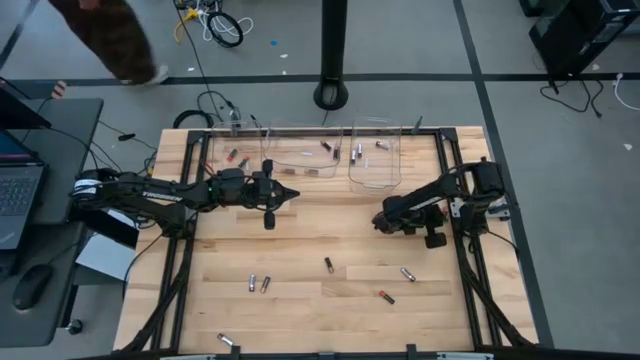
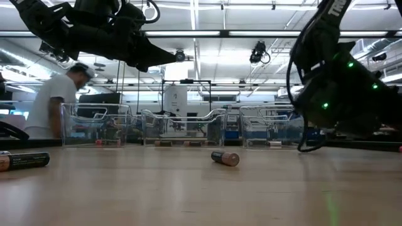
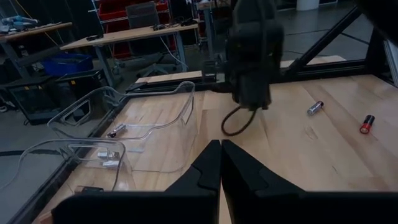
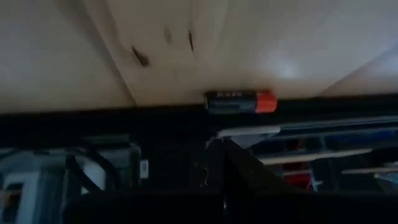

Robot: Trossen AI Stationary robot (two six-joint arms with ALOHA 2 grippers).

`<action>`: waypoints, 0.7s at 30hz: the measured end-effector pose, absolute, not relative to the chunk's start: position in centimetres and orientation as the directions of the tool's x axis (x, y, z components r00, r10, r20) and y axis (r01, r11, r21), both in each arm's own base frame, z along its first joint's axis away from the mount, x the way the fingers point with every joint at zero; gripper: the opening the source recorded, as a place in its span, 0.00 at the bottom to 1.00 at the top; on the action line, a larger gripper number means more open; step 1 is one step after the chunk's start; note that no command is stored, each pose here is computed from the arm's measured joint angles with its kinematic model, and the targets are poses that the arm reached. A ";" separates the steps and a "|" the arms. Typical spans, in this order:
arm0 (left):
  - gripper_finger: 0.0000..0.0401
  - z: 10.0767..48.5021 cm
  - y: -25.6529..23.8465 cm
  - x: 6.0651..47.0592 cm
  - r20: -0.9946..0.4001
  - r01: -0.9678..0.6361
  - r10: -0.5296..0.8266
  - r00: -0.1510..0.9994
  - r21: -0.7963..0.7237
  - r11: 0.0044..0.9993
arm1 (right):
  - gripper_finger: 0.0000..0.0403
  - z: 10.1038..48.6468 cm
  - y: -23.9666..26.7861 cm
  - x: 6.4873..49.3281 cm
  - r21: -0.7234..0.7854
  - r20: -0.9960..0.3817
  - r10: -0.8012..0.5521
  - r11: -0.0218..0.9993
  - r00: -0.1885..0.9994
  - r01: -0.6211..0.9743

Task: Sort batteries
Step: Put the orange battery into the left transparent bin

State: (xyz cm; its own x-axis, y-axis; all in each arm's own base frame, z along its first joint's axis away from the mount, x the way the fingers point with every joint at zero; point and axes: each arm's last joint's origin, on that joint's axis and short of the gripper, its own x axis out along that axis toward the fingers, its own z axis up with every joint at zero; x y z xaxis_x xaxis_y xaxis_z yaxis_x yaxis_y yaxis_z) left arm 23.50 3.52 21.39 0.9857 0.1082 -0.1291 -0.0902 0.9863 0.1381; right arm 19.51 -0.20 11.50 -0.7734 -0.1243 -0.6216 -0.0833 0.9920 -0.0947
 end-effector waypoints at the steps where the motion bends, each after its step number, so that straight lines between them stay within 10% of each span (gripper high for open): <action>1: 0.05 21.4 3.5 23.5 -0.129 -0.090 0.108 0.986 0.138 0.986 | 0.02 11.5 -0.5 19.6 -0.091 -0.616 -0.110 0.993 -0.780 -0.068; 21: 0.05 21.4 3.4 23.5 -0.135 -0.088 0.107 0.985 0.141 0.986 | 0.02 8.1 -3.8 19.4 0.026 -0.533 -0.038 0.998 -0.846 -0.061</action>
